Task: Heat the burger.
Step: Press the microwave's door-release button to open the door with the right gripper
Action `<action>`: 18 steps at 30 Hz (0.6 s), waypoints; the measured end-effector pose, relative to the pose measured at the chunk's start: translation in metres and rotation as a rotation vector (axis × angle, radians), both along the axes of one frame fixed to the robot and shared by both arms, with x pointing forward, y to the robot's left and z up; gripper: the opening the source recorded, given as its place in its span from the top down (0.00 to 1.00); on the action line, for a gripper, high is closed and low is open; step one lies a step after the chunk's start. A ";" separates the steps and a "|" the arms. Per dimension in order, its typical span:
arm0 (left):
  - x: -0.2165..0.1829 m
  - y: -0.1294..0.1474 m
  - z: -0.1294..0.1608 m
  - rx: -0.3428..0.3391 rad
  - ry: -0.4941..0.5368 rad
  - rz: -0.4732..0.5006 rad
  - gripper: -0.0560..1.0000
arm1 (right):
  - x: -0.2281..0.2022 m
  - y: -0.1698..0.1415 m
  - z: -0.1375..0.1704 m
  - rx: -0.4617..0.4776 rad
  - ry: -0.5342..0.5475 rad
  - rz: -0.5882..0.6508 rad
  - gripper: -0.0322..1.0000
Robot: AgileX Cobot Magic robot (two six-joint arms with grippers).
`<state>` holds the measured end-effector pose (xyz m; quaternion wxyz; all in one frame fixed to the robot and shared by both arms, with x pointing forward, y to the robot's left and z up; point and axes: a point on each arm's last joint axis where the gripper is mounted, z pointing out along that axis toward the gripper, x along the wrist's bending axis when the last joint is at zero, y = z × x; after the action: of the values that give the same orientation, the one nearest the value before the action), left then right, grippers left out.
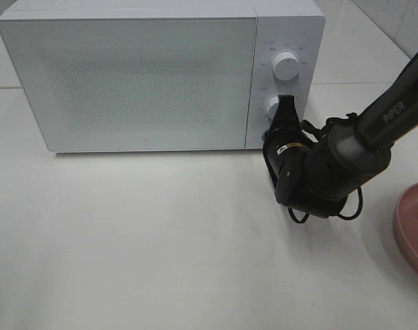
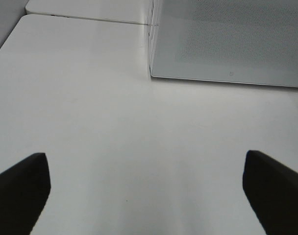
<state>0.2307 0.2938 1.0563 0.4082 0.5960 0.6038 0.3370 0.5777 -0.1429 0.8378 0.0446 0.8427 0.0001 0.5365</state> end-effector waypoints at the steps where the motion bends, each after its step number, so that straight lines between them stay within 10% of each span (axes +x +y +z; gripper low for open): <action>1: 0.000 0.000 0.000 0.000 0.000 0.000 0.01 | 0.000 0.000 0.000 0.000 -0.003 -0.005 0.95; 18: 0.000 0.000 0.000 0.000 0.000 0.000 0.01 | 0.009 0.004 0.000 0.005 0.010 -0.026 0.95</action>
<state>0.2307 0.2938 1.0563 0.4082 0.5960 0.6038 0.3370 0.5870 -0.1394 0.8377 0.0494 0.8454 -0.0118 0.5317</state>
